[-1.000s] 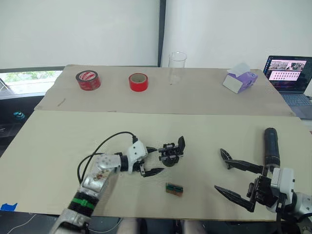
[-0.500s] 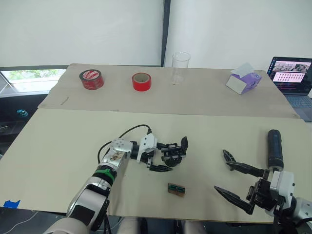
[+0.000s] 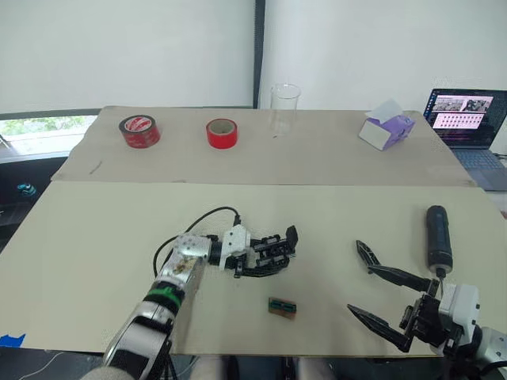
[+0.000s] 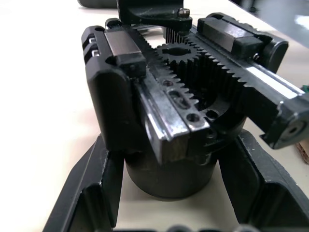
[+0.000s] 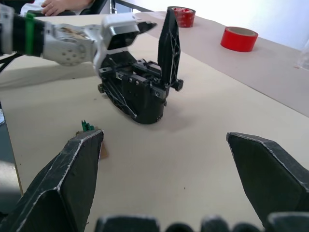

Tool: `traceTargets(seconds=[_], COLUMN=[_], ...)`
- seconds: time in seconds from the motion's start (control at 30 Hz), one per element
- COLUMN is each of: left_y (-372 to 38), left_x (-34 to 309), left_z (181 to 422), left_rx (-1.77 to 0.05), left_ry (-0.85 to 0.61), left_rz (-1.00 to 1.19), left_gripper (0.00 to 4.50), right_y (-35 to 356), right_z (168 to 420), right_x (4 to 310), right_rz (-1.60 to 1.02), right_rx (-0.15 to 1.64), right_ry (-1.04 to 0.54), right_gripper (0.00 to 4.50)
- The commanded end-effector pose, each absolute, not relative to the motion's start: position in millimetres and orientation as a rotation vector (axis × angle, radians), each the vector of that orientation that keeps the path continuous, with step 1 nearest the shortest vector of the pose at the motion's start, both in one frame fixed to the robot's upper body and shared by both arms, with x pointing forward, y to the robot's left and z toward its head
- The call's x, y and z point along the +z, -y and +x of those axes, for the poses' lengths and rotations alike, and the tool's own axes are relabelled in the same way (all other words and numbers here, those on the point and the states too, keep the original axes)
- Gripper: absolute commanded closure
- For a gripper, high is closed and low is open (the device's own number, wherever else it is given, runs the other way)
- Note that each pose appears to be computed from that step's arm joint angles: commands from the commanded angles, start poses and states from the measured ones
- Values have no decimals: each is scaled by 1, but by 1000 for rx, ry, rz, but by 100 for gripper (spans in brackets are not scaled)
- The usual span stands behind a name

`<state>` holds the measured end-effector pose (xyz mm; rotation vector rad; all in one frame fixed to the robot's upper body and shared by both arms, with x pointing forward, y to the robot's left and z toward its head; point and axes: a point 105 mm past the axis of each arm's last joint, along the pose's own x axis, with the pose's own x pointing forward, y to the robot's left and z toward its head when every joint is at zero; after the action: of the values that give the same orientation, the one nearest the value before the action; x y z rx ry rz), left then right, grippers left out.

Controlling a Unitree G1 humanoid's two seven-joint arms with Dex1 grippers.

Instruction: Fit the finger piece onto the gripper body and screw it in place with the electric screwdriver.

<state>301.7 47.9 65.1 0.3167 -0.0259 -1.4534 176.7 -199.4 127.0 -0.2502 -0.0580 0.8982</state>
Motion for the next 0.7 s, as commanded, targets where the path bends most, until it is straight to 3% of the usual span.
traceTargets(seconds=[0.03,0.17,0.5,0.63,0.7], left_y=[-40,-39,-42,-53,-59], left_x=[75,78,63,62,64], left_z=[295,295,280,281,283], left_rx=[-1328,-1143,-1043,-1059,-1082], left_ry=[16,-30,-101,-124,-127], left_rz=[262,191,198,186,188], left_gripper=[219,219,219,29,10], right_y=[197,200,199,200,200], right_z=[178,183,182,184,185], right_x=[133,133,131,132,132], right_rz=[-272,-273,-264,-271,-274], right_rx=[922,937,994,995,995], right_ry=[96,98,73,78,81], right_gripper=[0,0,0,0,0])
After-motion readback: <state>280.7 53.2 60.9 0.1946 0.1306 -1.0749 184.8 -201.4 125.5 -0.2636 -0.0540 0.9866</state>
